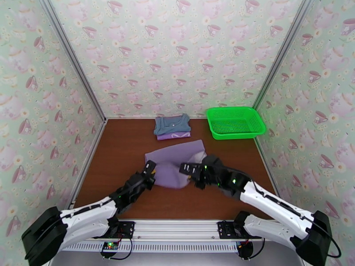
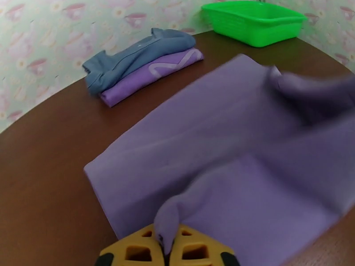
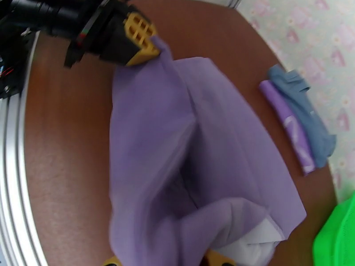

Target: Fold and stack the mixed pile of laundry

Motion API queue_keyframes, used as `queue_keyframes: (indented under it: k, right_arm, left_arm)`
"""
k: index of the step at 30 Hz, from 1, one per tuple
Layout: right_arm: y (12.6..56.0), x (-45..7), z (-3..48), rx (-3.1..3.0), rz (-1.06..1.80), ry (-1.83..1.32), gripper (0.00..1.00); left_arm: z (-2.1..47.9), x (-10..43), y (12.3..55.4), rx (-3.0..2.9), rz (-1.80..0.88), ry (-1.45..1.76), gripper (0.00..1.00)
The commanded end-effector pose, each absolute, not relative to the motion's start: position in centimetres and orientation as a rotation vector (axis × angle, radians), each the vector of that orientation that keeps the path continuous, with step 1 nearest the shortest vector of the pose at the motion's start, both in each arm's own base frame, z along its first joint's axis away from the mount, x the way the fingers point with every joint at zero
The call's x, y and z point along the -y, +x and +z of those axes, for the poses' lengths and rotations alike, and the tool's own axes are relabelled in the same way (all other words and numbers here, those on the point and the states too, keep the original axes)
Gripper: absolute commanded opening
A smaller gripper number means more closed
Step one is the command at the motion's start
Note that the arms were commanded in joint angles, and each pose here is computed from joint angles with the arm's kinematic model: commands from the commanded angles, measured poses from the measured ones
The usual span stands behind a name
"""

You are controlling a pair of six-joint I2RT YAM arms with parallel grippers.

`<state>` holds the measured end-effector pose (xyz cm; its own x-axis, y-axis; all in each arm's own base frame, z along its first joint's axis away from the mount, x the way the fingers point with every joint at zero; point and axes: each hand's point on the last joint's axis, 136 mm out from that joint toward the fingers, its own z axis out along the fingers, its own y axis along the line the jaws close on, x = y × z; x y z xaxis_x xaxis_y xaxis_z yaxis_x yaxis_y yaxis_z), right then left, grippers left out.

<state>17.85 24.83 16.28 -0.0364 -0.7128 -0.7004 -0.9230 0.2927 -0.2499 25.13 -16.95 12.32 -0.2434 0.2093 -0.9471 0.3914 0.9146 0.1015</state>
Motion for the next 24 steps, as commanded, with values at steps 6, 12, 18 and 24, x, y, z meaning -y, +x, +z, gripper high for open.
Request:
queue_keyframes:
  k: [6,12,18,24]
  right_arm:
    - [19.3,-21.6,16.2,-1.96,0.169,-1.236,0.0]
    - [20.9,-19.7,15.6,-2.058,0.036,-1.212,0.0]
    - [20.7,-18.3,14.7,-2.205,0.012,-1.234,0.0]
    - [21.3,-17.4,15.3,-2.287,0.024,-1.229,0.0]
  left_arm:
    - [13.9,13.2,23.3,-1.796,-0.229,0.113,0.0]
    - [15.0,11.0,22.7,-1.753,-0.245,0.005,0.0]
    - [15.2,11.1,23.1,-1.815,-0.215,0.044,0.0]
    - [15.2,13.1,24.9,-1.875,-0.211,0.119,0.0]
